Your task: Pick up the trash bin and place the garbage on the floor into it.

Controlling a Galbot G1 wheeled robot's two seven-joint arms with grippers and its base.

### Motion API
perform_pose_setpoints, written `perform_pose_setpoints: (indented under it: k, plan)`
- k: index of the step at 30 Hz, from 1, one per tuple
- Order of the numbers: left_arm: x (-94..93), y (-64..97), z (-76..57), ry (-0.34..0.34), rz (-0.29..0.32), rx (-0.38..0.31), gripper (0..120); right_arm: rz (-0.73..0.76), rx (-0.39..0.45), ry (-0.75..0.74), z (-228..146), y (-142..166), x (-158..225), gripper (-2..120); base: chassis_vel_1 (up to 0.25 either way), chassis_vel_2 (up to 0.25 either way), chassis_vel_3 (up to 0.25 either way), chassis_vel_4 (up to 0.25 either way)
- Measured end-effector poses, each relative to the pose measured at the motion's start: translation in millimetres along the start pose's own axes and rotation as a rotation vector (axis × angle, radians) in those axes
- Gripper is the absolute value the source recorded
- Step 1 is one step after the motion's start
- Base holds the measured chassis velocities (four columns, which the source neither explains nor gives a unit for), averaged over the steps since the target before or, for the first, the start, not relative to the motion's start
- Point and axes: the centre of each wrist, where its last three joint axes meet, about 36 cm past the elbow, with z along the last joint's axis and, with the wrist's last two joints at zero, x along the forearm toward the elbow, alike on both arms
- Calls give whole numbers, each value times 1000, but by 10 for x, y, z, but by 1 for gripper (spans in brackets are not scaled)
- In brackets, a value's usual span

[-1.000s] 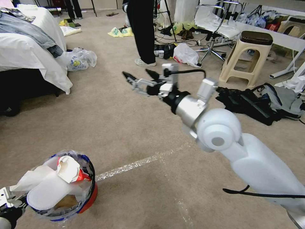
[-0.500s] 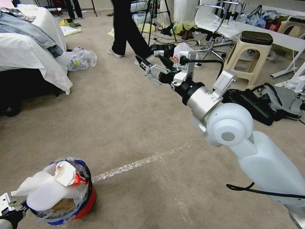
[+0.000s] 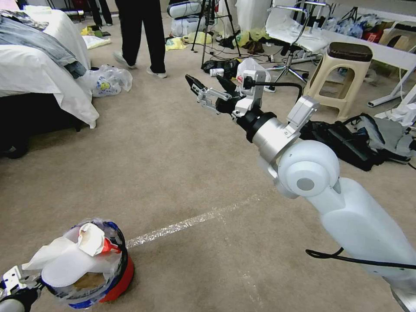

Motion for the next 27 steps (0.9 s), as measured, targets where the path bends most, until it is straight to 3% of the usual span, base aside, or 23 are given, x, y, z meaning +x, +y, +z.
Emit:
perform_pose_setpoints:
  k: [14, 16, 21, 27]
  plan:
    - [-36, 31, 78, 8, -11, 6, 2, 0, 12, -13, 53, -56, -3, 100, 0, 0, 0, 0]
    - [-13, 35, 83, 6, -10, 5, 15, 0, 12, -13, 62, -62, -9, 100, 0, 0, 0, 0]
    - [37, 35, 63, 1, -13, -4, 26, -3, 12, -13, 69, -56, -14, 100, 0, 0, 0, 0]
    - [169, 51, 12, -5, -25, -30, 54, -10, 9, -20, 62, -33, -29, 100, 0, 0, 0, 0]
